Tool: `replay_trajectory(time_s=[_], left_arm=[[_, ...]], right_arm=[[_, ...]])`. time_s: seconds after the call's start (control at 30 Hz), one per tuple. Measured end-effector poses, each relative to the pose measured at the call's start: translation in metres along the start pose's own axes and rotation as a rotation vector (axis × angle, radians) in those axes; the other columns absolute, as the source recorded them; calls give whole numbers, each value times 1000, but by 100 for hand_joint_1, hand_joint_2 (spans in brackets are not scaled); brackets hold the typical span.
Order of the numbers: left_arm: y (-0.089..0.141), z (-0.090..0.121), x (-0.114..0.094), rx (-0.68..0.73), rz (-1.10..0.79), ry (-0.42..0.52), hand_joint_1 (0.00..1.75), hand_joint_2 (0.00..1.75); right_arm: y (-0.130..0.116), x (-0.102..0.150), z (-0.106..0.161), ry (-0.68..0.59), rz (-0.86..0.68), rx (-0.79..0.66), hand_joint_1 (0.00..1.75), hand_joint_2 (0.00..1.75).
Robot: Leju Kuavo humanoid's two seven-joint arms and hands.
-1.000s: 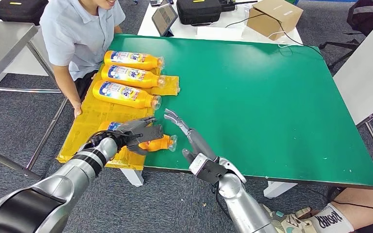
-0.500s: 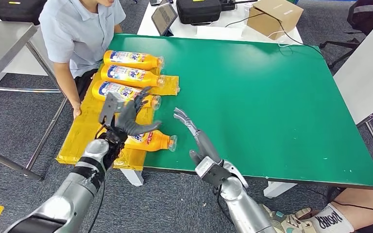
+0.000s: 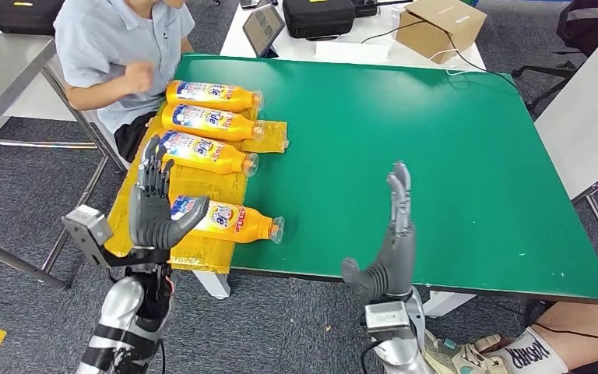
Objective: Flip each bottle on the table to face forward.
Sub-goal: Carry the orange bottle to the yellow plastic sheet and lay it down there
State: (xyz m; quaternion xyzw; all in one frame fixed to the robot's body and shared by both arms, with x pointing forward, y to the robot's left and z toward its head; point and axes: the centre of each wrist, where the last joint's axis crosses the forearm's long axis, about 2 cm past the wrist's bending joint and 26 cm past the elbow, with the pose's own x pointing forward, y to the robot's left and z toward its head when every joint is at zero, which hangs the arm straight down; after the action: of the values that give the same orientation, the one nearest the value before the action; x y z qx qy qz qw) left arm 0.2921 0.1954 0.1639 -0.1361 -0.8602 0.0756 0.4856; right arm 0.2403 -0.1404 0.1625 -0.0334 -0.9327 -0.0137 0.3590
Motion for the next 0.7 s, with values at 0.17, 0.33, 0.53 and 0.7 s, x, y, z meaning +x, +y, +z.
replay_trajectory(time_s=[0.17, 0.33, 0.53, 0.7], left_arm=[[-15, 39, 10, 70, -15, -31, 0, 175], [-23, 59, 16, 83, -5, -18, 0, 175], [-29, 78, 17, 111, 2, 53, 0, 175], [-31, 85, 16, 132, 8, 57, 0, 175]], right_arm=[[-9, 11, 20, 77, -102, -55, 0, 87], [-15, 14, 33, 125, -111, -52, 0, 0], [-16, 14, 44, 267, -69, -83, 0, 0], [-16, 15, 48, 257, -20, -114, 0, 175]])
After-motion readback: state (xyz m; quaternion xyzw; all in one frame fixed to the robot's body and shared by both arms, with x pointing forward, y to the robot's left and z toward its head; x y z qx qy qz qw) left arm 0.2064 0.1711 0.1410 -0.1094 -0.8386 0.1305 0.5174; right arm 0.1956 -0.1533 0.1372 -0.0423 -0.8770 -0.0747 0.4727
